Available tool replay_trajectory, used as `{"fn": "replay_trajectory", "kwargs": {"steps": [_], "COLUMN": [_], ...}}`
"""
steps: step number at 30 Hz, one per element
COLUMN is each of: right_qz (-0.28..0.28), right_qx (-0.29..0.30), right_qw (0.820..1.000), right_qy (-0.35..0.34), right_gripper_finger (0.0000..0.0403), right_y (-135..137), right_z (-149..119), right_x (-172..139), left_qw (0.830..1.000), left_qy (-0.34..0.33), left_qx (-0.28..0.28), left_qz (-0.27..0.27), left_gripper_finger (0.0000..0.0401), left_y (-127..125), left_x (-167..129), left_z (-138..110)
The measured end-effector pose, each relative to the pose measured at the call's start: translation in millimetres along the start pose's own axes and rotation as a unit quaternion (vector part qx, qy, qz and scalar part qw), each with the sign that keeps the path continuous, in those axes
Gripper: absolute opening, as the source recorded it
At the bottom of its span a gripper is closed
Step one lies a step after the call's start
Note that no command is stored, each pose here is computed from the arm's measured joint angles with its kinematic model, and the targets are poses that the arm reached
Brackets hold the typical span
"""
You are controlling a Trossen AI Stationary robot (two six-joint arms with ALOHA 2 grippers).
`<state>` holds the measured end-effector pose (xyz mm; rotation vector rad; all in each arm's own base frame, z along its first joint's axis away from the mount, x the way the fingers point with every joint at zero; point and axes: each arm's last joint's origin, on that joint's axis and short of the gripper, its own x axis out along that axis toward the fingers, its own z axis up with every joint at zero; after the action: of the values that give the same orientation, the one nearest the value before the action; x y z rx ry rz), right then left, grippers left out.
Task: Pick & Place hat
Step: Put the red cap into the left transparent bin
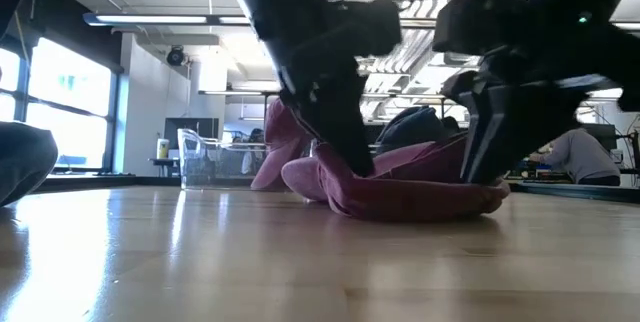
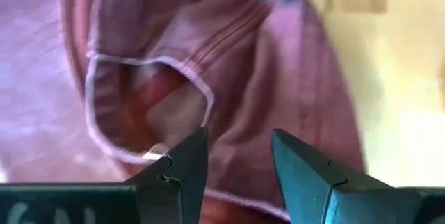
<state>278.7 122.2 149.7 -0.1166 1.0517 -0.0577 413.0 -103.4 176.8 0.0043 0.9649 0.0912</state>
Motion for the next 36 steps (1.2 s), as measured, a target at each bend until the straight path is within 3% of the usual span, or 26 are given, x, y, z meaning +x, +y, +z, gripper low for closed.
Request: {"fn": "replay_trajectory", "kwargs": {"steps": [3,9,13,18,25,31,36], "right_qz": [0.018,0.039,-0.016,-0.023,-0.031,-0.012,0.024], "right_qx": [-0.043,-0.207,-0.243,-0.27,-0.222,-0.139,-0.109], "right_qw": [0.999,0.977,0.97,0.962,0.975,0.983,0.982], "right_qy": [-0.007,0.018,0.015,0.032,-0.015,-0.118,-0.149], "right_gripper_finger": [0.0097,0.018,0.0181,0.0138,0.0017,0.0042,0.0019], "right_y": [7.5,18.0,17.6,14.4,8.4,6.1,2.4], "right_z": [0.0,-10.4,-12.1,-13.4,-0.4,22.9,31.7], "right_x": [-3.2,-7.0,-4.6,10.0,16.2,12.8,12.8], "left_qw": [0.999,0.996,0.992,0.988,0.977,0.977,0.978], "left_qy": [-0.008,-0.013,-0.015,-0.037,-0.101,-0.124,-0.118], "left_qx": [0.027,0.068,0.099,0.132,0.171,0.163,0.171], "left_qz": [0.027,0.056,0.079,0.074,0.071,0.061,0.01], "left_gripper_finger": [0.0151,0.0151,0.0151,0.0151,0.0151,0.0151,0.016], "left_y": [-6.9,-26.8,-39.4,-55.1,-64.1,-54.8,-43.7], "left_x": [-21.1,-45.0,-58.2,-60.8,-56.7,-53.9,-49.0], "left_z": [0.5,-6.2,-14.2,-20.3,-13.5,-2.6,3.6]}}
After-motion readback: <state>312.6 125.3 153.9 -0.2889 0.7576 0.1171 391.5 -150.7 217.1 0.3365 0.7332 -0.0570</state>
